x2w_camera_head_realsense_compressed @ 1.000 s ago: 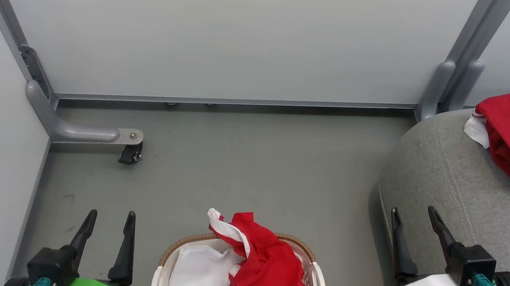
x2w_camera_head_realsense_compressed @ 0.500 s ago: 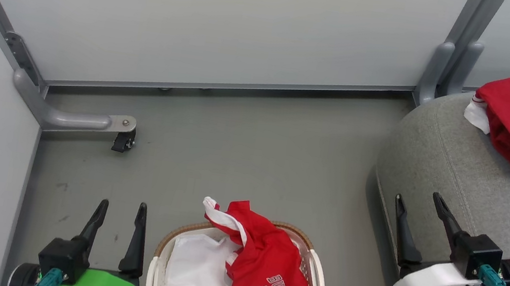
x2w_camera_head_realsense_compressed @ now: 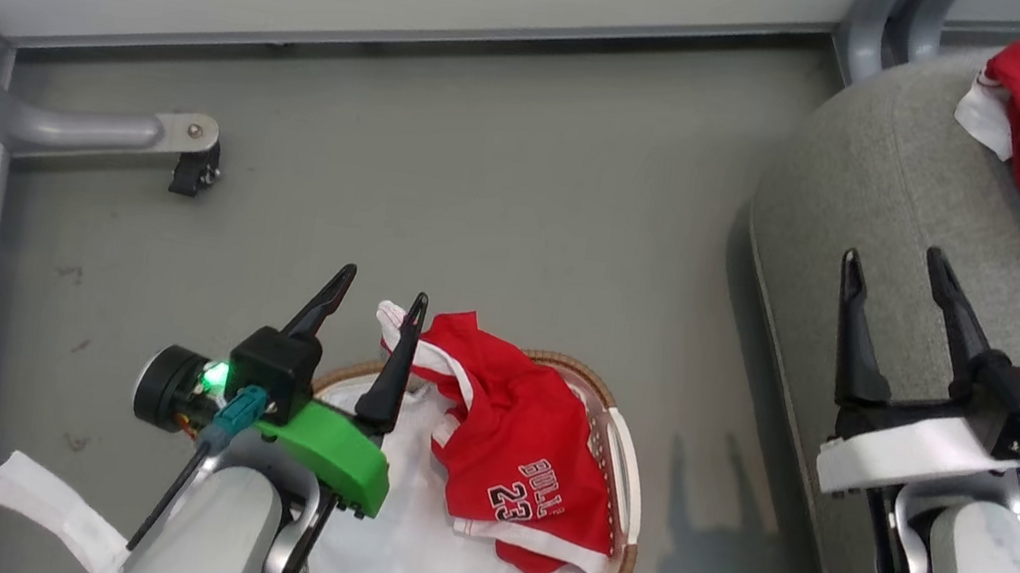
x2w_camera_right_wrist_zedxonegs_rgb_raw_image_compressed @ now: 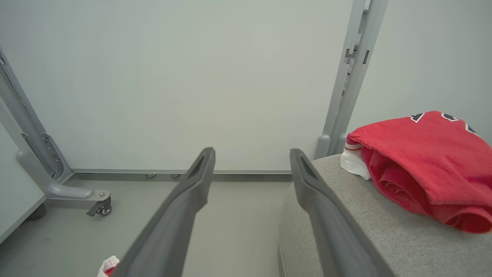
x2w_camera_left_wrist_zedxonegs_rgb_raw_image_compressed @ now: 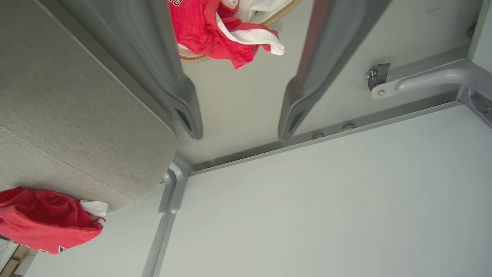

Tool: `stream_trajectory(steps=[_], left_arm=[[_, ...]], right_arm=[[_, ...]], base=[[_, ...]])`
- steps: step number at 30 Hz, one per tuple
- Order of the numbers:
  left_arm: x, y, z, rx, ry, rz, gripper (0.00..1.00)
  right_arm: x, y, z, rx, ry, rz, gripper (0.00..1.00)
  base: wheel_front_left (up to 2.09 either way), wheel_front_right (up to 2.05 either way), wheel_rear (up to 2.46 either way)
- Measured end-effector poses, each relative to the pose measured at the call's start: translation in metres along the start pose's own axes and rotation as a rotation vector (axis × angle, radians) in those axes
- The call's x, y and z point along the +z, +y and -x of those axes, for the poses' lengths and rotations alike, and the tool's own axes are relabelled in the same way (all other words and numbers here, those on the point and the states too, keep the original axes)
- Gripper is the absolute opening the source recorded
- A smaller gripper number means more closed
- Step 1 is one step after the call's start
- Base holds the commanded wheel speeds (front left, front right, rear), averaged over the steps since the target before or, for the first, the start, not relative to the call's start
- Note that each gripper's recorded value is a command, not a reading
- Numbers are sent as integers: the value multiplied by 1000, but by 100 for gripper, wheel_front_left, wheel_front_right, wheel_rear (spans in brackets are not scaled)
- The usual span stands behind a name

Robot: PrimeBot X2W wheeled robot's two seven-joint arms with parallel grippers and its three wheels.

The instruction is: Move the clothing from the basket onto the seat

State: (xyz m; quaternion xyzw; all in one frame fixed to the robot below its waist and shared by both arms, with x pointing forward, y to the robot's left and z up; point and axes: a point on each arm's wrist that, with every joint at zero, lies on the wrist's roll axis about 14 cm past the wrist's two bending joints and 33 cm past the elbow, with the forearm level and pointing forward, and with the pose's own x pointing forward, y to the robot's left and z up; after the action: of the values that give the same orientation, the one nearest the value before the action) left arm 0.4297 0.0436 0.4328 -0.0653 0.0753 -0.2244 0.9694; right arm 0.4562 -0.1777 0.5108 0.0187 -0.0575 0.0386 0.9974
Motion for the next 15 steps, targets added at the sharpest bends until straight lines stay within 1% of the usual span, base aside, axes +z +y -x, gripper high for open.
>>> stream_trajectory(steps=[3, 6, 10, 15], left_arm=[[-27, -4, -16, -36, 80, 10, 100], [-67, -5, -24, -61, 198, 22, 100], [-118, -7, -29, -80, 344, 66, 100], [-178, -17, -28, -153, 525, 50, 100]], right_arm=[[-5, -4, -12, -6, -3, -6, 100], [-14, -10, -21, -18, 7, -14, 100], [-31, -17, -32, -31, 31, -29, 100], [-58, -24, -37, -44, 81, -41, 100]], base=[[0, 0, 0], [0, 0, 0], [0, 0, 0], [0, 0, 0]])
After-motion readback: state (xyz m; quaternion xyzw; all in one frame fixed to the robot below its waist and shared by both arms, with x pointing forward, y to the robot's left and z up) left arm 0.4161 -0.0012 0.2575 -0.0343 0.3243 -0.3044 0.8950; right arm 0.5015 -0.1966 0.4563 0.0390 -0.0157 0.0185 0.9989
